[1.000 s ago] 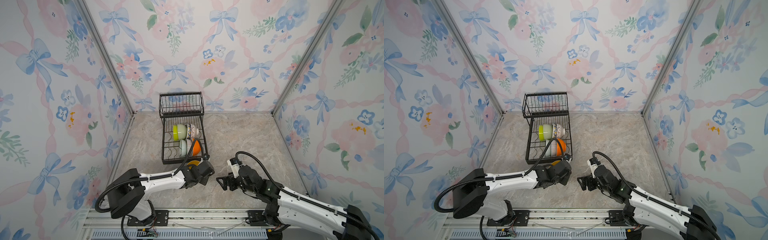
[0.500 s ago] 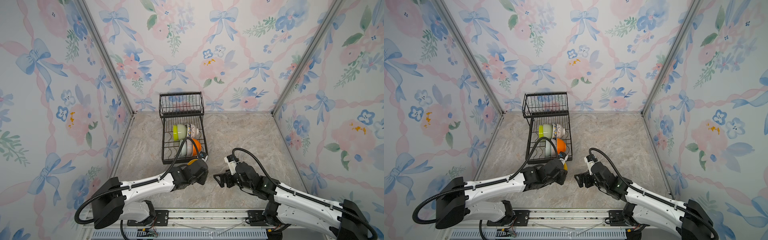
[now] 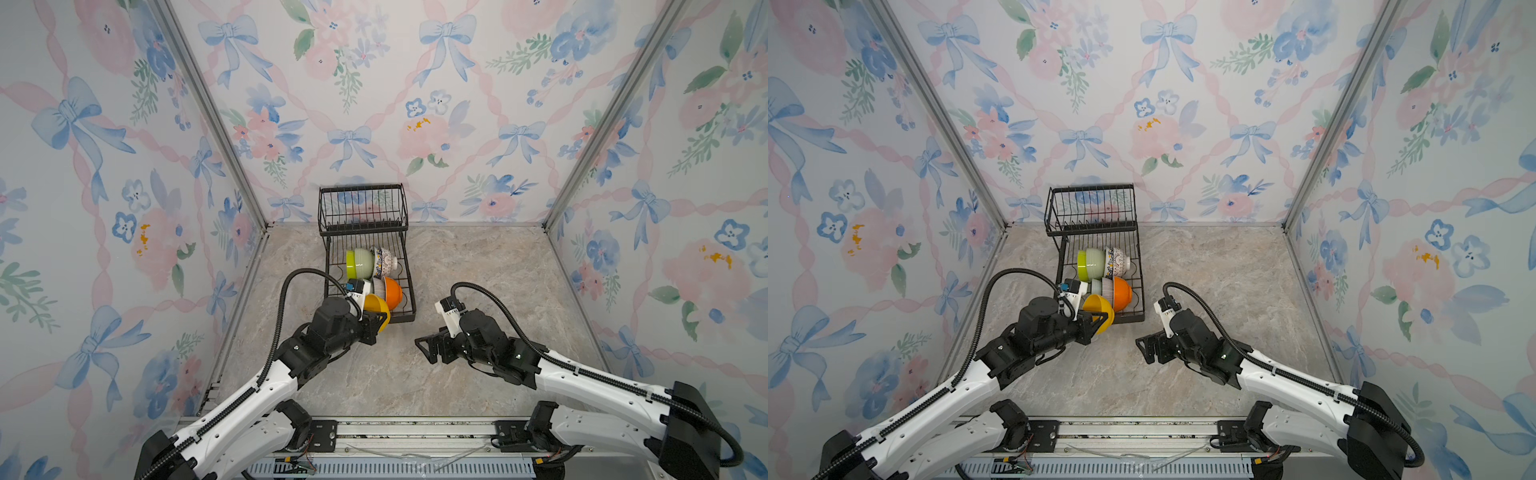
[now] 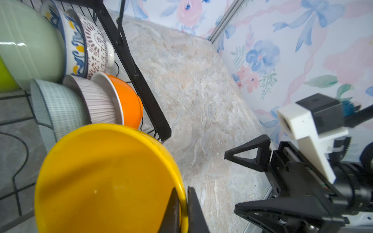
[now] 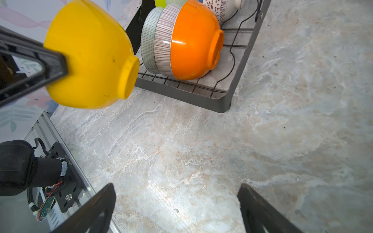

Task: Load bowls into a dish rack
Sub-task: Pick up the bowl from the center of the table, then place the bowl in the dish rack.

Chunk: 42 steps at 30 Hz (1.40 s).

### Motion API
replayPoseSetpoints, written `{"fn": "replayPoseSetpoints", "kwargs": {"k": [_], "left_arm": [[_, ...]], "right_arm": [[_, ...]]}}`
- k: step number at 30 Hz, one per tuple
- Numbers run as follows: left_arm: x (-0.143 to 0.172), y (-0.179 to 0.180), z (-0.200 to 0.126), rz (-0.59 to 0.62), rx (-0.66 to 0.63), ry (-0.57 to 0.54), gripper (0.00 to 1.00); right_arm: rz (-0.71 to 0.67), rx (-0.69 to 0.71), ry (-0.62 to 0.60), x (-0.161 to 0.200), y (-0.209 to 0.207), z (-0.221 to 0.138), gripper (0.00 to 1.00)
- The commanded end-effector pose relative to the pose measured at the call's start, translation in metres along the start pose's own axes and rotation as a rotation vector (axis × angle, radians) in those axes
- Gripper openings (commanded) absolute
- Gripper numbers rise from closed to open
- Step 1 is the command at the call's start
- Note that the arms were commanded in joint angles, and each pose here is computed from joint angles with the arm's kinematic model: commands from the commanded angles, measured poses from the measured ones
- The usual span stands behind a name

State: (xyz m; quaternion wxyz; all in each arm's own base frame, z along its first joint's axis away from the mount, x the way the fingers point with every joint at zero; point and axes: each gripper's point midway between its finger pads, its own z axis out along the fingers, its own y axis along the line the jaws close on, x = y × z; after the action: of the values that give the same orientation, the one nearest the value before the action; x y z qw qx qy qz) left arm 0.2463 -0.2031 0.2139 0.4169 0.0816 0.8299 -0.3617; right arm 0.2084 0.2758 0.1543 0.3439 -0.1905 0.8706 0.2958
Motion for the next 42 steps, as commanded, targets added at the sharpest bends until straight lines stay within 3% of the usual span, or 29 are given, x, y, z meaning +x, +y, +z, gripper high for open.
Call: {"fn": "replayPoseSetpoints", "kwargs": {"k": [1, 18, 32, 42], "left_arm": [[-0.009, -0.005, -0.012, -0.028, 0.120, -0.042, 0.00], [-0.054, 0.053, -0.038, -0.191, 0.213, -0.270, 0.00], [-0.064, 0.109, -0.011, -0.273, 0.173, -0.267, 0.00], [-0.065, 0.126, 0.010, -0.302, 0.189, -0.231, 0.00]], "right_arm": [[-0.019, -0.032, -0.029, -0.018, 0.010, 0.001, 0.96], [-0.044, -0.048, -0.009, -0.033, 0.023, 0.014, 0.96], [-0.052, -0.054, 0.020, -0.034, 0.027, 0.028, 0.96], [-0.052, -0.051, 0.036, -0.032, 0.026, 0.033, 0.96]]}}
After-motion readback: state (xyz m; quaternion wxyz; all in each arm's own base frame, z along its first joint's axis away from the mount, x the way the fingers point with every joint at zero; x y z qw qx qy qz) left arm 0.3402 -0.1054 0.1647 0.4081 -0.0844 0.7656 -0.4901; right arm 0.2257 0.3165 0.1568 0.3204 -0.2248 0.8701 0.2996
